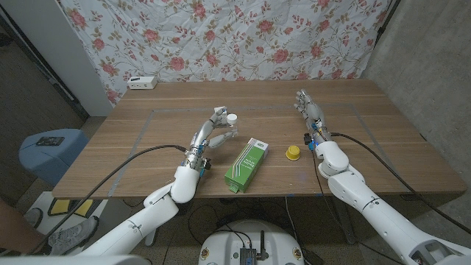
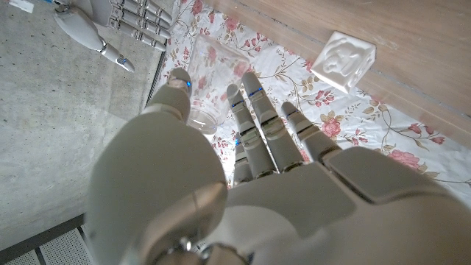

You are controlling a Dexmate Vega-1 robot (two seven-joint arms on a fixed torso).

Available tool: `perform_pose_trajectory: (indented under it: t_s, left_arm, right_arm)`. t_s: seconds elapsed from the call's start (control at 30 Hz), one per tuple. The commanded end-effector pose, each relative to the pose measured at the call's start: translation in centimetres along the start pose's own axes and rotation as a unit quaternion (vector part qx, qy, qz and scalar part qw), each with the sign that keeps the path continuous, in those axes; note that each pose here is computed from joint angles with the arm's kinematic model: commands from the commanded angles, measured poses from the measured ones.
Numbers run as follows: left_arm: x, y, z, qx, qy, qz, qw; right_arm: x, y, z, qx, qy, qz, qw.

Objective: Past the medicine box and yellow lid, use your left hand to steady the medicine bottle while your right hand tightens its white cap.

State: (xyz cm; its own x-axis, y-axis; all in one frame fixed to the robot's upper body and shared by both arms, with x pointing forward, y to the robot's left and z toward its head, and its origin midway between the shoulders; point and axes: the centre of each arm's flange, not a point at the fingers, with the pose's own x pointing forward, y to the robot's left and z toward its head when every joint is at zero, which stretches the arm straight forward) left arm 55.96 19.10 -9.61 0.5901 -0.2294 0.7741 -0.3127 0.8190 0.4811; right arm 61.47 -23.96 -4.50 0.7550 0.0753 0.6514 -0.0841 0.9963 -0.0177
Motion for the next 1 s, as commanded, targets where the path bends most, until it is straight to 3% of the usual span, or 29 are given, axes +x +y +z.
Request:
perform_pose_trajectory:
  t_s: [0.03,0.63,1.0]
  left_arm:
    - [-0.7,-0.6,-0.6,0.008,0.003,0.0,1.0]
    - [-1.4,-1.6,-2.0,0.016,0.029,-0.007,0.999]
    - [-1.4,-1.5,-2.9,0.024,0.038,-0.006,0.999]
  right_arm:
    - [-0.1,0.7,-0.3,0.007,0.001,0.002,1.0]
    - [-0.3,1.1,-0.5,0.008,0.004,0.004,1.0]
    - [-0.5,0.9,-0.5,0.007,0.006,0.001,1.0]
